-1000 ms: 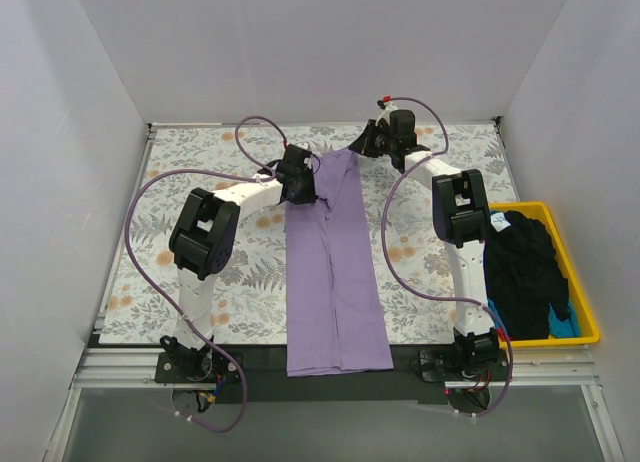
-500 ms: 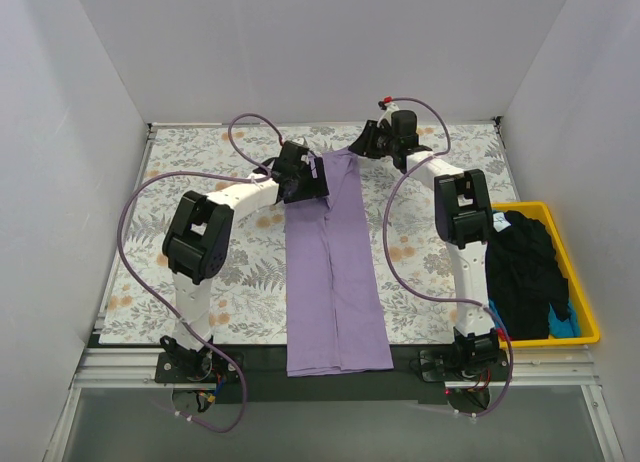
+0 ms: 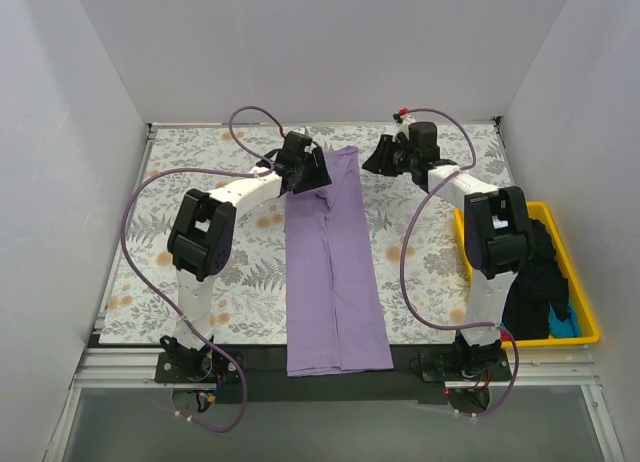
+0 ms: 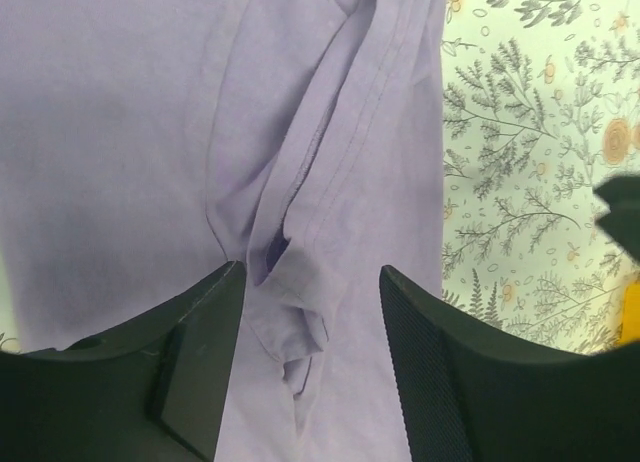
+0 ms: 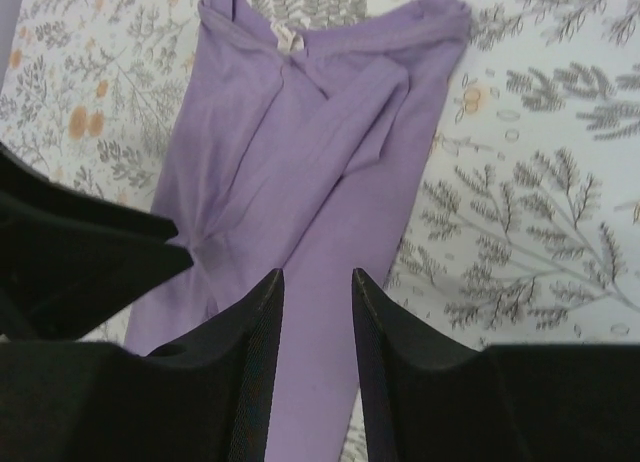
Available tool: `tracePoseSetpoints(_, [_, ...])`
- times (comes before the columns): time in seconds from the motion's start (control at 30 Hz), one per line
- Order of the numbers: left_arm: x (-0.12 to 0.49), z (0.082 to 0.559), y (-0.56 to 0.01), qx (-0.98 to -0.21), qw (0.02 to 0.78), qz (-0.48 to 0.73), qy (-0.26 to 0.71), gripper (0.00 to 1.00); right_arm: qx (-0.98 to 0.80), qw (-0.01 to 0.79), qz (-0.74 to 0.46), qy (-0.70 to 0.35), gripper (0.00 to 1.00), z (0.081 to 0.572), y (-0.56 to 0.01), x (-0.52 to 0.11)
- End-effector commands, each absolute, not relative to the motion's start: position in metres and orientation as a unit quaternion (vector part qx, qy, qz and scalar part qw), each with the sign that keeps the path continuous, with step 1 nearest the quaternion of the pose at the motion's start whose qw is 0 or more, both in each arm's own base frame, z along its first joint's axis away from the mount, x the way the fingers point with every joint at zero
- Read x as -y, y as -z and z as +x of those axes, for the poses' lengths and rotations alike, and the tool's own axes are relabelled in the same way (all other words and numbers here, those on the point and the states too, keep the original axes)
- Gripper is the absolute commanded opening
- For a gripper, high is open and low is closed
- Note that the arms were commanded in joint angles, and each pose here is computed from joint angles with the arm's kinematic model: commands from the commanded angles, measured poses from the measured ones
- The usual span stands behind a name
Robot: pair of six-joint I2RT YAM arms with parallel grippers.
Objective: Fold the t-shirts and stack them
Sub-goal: Fold the tshirt
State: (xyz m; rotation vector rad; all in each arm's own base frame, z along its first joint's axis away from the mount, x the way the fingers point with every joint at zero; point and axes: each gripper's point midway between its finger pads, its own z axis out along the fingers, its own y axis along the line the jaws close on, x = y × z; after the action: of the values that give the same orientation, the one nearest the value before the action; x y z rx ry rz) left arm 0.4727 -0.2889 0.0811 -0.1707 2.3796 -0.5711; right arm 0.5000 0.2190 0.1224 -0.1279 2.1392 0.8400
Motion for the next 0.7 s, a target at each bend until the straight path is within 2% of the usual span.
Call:
tracePoseSetpoints(0.0, [0.291, 0.48, -0.085, -0.912, 0.334, -0.084, 0.223, 0.54, -0.848, 0.406, -0.063, -0.335, 0.41, 0.48, -0.135, -0.214])
tracePoseSetpoints(0.3, [0.29, 0.476, -0.066, -0.922, 0.311, -0.096, 0.211, 0.52, -0.859, 0.38, -0.06, -0.338, 0.41, 0.43, -0.126, -0.205])
tracePoseSetpoints(0.37, [0.291, 0.477, -0.064, -0.922, 0.31, -0.095, 0.212, 0.39, -0.862, 0.378, -0.061, -0.333, 0.41, 0.423, -0.125, -0.203])
tracePoseSetpoints(0.53, [0.292, 0.479, -0.064, -0.92, 0.313, -0.094, 0.214, 0.23, -0.866, 0.374, -0.062, -0.325, 0.4, 0.413, -0.12, -0.197])
tracePoseSetpoints(0.67, [0.292, 0.479, -0.074, -0.917, 0.32, -0.095, 0.22, 0.0, -0.868, 0.373, -0.062, -0.321, 0.41, 0.408, -0.119, -0.195])
